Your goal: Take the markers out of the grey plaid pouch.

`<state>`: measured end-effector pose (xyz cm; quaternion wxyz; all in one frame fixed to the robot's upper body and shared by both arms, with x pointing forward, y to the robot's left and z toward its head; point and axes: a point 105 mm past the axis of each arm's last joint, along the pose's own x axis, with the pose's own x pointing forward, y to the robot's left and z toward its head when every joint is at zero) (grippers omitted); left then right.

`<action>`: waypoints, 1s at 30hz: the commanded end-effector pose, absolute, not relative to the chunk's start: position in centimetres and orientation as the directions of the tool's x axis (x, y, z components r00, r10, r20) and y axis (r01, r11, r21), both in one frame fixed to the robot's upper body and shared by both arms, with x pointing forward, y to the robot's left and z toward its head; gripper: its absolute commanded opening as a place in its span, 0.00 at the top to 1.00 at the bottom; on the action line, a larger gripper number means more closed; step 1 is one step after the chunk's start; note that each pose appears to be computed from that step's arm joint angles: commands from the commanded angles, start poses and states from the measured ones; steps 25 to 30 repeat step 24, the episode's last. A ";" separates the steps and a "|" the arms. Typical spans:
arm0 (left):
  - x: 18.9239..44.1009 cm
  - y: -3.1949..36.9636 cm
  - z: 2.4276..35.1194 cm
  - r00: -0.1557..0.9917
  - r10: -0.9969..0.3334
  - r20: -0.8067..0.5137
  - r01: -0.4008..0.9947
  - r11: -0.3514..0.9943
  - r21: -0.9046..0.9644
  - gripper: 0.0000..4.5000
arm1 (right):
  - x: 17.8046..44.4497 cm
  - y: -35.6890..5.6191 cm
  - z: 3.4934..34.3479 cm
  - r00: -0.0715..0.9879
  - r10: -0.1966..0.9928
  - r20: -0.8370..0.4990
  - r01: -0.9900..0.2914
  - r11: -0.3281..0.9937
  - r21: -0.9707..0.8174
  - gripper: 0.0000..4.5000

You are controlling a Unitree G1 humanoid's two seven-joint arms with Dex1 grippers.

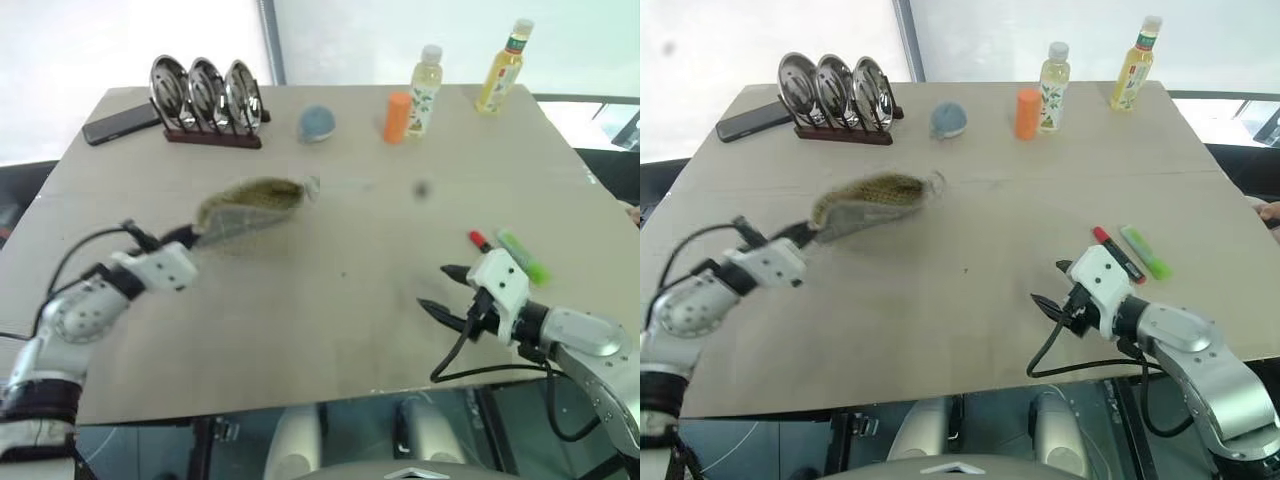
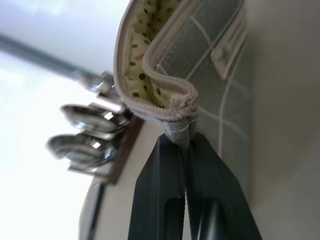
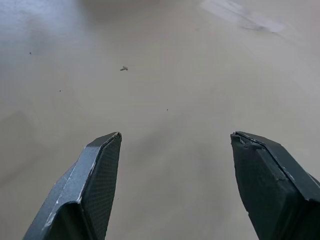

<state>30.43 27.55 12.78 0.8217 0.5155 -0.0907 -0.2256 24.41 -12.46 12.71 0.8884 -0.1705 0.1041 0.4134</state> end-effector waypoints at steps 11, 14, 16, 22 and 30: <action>23.0 24.3 15.0 0.686 -0.718 -0.119 0.727 0.672 0.143 0.19 | 22.9 -14.6 13.5 0.632 0.715 -0.300 -0.775 0.588 -0.231 0.10; 21.8 24.0 14.9 0.658 -0.735 -0.168 0.752 0.653 0.088 0.19 | 22.0 -17.0 13.0 0.683 0.645 -0.343 -0.729 0.635 -0.258 0.01; 21.3 23.6 14.6 0.637 -0.746 -0.194 0.768 0.636 0.077 0.19 | 21.2 -18.5 12.5 0.715 0.590 -0.374 -0.694 0.663 -0.281 0.01; 20.8 23.2 13.8 0.624 -0.749 -0.223 0.774 0.631 0.051 0.19 | 18.9 -21.8 11.2 0.768 0.463 -0.443 -0.615 0.726 -0.307 0.01; 20.7 23.2 13.5 0.618 -0.751 -0.233 0.778 0.626 0.050 0.19 | 18.8 -22.5 11.2 0.783 0.435 -0.444 -0.594 0.735 -0.328 0.01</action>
